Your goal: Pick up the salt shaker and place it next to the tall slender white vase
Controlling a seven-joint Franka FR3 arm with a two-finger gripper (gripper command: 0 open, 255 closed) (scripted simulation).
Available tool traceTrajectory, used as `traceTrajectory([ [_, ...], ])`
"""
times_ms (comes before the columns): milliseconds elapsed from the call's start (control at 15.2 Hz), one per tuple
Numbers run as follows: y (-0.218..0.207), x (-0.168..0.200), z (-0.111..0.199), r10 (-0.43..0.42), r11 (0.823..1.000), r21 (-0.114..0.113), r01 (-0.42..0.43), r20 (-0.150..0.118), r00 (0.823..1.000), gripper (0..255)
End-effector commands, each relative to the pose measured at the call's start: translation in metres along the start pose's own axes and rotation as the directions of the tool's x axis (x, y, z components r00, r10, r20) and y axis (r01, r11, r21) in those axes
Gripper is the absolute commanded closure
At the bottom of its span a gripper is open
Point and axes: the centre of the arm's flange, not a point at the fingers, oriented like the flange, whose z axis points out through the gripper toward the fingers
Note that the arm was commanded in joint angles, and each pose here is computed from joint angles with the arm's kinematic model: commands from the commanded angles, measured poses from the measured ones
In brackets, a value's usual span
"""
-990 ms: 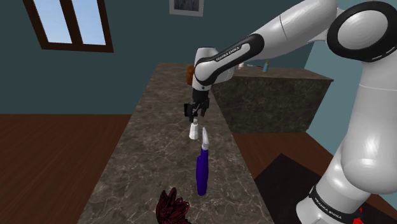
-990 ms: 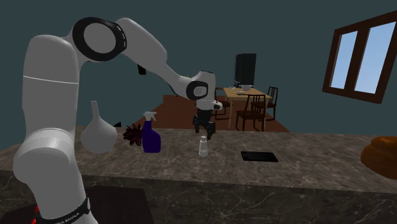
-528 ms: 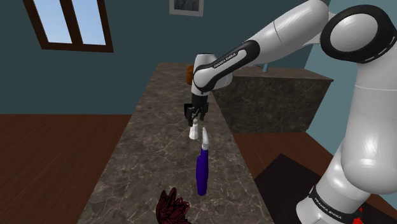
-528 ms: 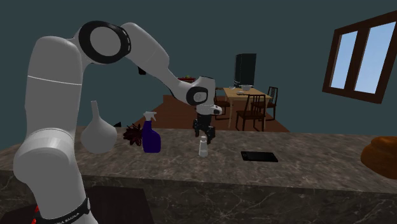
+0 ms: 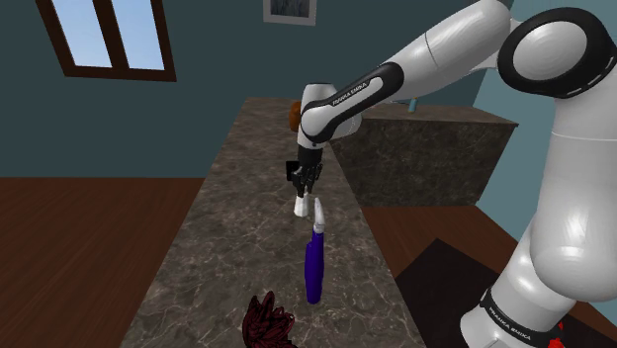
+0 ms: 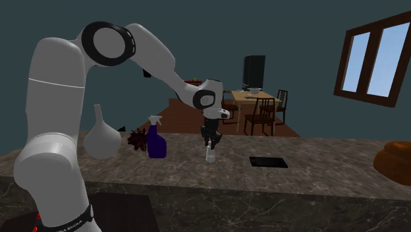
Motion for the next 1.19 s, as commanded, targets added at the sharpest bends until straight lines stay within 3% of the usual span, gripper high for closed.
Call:
traceTrajectory([
  [0,0.000,0.000,0.000,0.000,1.000,0.000,0.000,0.001,1.000,255],
  [330,0.000,0.000,0.000,0.000,1.000,0.000,0.000,0.000,1.000,255],
  [1122,-0.006,0.000,-0.063,0.000,1.000,0.000,0.000,0.000,1.000,255],
])
